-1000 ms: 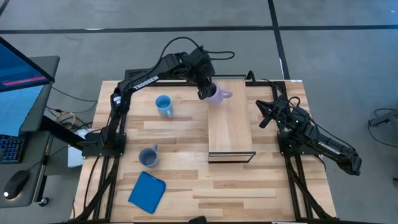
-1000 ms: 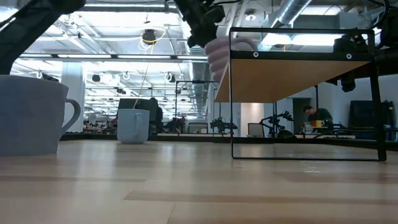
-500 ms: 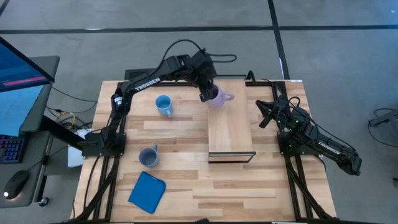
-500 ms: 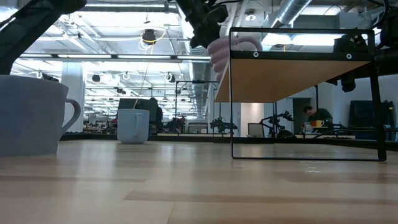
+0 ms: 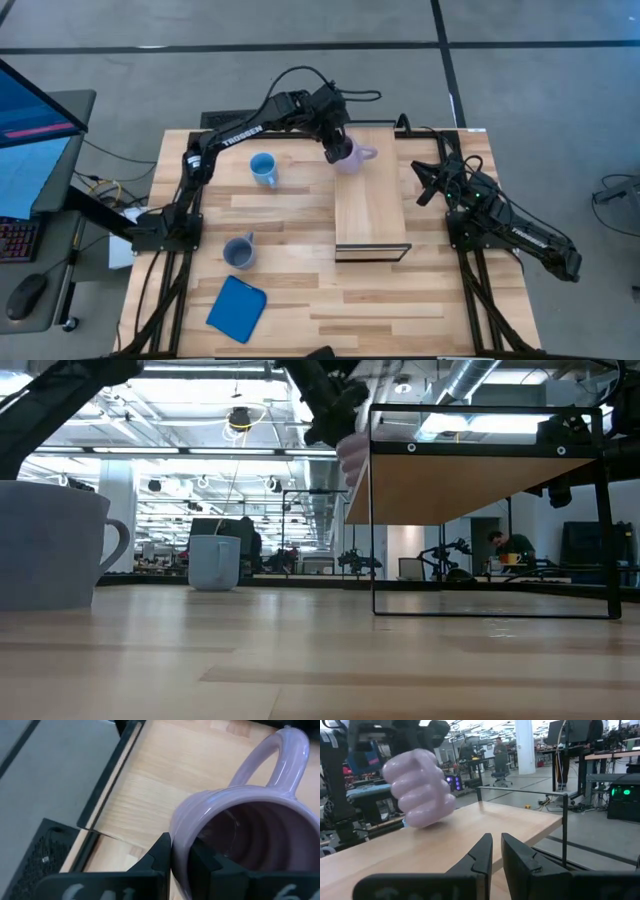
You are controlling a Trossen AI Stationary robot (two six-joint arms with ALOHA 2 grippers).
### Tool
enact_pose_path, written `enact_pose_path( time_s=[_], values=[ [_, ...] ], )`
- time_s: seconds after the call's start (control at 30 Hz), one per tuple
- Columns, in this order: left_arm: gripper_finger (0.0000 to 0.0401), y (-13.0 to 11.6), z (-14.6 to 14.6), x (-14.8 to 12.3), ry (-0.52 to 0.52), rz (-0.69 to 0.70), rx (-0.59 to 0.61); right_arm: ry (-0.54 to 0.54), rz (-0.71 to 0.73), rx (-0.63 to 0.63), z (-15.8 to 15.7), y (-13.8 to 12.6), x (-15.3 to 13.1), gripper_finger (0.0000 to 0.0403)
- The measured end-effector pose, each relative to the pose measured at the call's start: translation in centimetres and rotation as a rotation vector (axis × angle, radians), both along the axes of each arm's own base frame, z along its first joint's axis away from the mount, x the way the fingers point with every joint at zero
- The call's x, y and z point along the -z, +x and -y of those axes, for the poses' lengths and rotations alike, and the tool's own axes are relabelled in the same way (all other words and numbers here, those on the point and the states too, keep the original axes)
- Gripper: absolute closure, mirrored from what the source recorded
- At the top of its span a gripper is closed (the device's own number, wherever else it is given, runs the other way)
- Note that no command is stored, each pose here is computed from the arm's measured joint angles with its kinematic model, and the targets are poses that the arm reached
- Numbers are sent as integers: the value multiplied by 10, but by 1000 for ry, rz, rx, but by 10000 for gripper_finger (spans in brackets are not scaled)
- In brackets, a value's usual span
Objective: Stack small to large cups/mugs on shelf
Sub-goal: Put the violet mug on the shelf
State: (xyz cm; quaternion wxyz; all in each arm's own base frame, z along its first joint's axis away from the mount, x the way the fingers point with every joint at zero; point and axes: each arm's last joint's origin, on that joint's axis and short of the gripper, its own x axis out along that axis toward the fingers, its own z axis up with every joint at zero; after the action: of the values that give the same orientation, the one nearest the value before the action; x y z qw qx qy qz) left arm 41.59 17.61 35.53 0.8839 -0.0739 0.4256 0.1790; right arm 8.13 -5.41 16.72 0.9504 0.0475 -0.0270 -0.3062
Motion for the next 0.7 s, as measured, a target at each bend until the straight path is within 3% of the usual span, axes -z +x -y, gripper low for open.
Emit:
enact_pose_path(
  time_s=[0.23, 0.7],
  values=[
    [382, 8, -6, 12, -57, 5, -21, -4, 6, -2, 0, 0, -1, 339],
    [382, 8, -5, 9, -73, 9, -11, -11, 1, 0, 0, 0, -1, 339]
  ],
)
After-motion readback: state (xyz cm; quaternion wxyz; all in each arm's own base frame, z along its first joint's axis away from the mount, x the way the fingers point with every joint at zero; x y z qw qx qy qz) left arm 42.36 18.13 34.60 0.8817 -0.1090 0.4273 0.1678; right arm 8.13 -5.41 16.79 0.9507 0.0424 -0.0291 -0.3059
